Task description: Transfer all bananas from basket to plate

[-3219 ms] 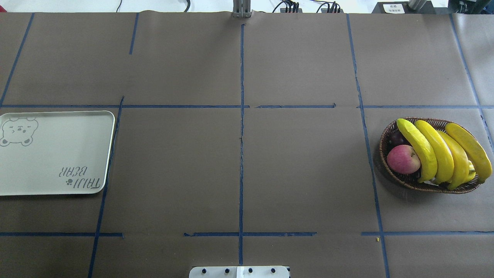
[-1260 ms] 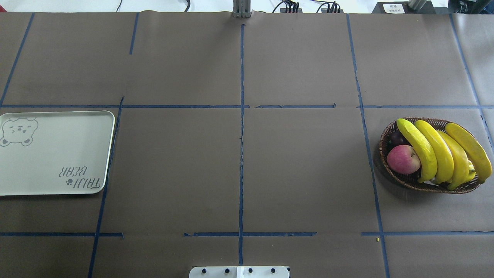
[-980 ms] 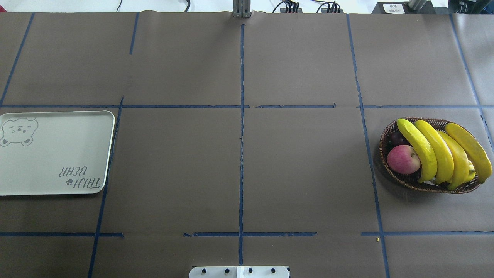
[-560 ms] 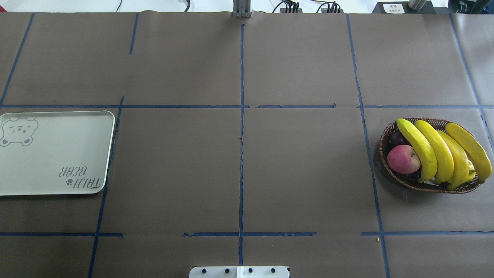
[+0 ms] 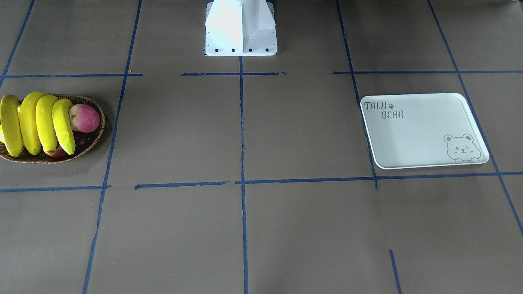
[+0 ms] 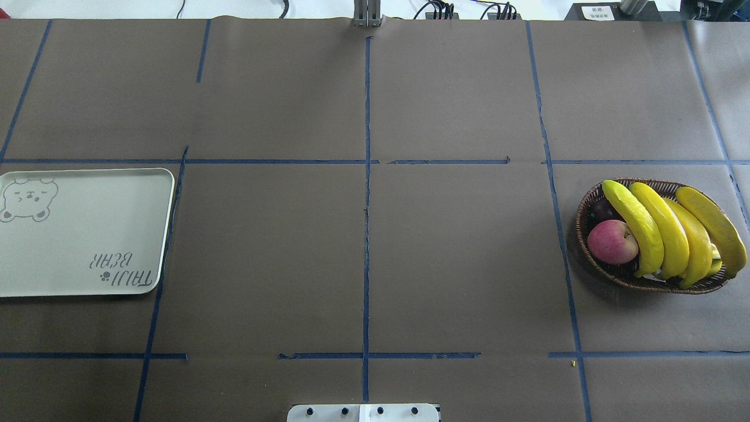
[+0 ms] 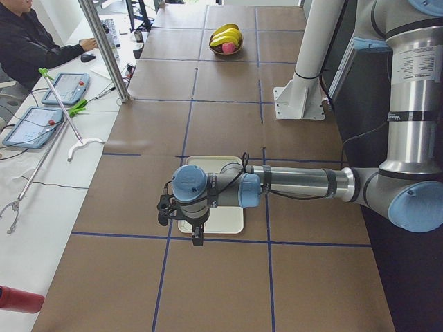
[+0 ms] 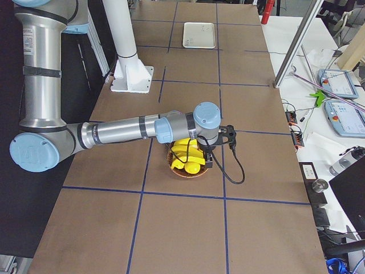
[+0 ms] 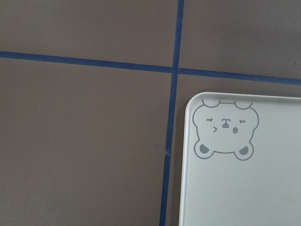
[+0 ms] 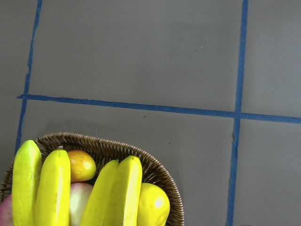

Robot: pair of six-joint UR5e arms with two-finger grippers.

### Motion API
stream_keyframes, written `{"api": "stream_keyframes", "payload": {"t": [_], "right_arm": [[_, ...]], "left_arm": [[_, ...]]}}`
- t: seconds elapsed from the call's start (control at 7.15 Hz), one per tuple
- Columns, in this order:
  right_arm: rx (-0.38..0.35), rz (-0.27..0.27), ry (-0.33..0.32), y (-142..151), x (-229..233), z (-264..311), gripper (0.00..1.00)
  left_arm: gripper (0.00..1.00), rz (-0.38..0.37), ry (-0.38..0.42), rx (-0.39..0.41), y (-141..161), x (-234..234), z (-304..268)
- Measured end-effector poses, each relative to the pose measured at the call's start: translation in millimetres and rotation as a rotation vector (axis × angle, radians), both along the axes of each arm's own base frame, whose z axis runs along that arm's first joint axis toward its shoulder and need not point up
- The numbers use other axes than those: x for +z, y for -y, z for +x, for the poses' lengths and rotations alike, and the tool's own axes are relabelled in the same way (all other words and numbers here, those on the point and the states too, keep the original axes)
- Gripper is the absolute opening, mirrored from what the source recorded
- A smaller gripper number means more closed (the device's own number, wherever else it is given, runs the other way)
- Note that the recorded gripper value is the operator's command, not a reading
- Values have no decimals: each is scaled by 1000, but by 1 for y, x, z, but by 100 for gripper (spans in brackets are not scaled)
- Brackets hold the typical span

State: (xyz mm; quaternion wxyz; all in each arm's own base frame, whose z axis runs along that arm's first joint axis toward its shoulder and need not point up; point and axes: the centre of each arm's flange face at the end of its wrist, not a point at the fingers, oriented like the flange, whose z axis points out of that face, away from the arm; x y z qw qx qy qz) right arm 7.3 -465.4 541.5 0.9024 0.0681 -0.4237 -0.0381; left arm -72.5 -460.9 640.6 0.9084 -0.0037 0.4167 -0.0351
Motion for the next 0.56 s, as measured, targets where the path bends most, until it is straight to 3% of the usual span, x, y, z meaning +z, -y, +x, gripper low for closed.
{"api": "stream_keyframes", "payload": {"t": [0.14, 0.28, 0.56], "right_arm": [[-38, 18, -44, -12, -7, -21, 98], [-81, 34, -82, -22, -7, -41, 89], [-168, 63, -112, -33, -2, -78, 86]], "left_arm": [[100, 2, 0, 0, 0, 0, 0], [100, 3, 0, 0, 0, 1, 0], [100, 5, 0, 1, 0, 0, 0]]}}
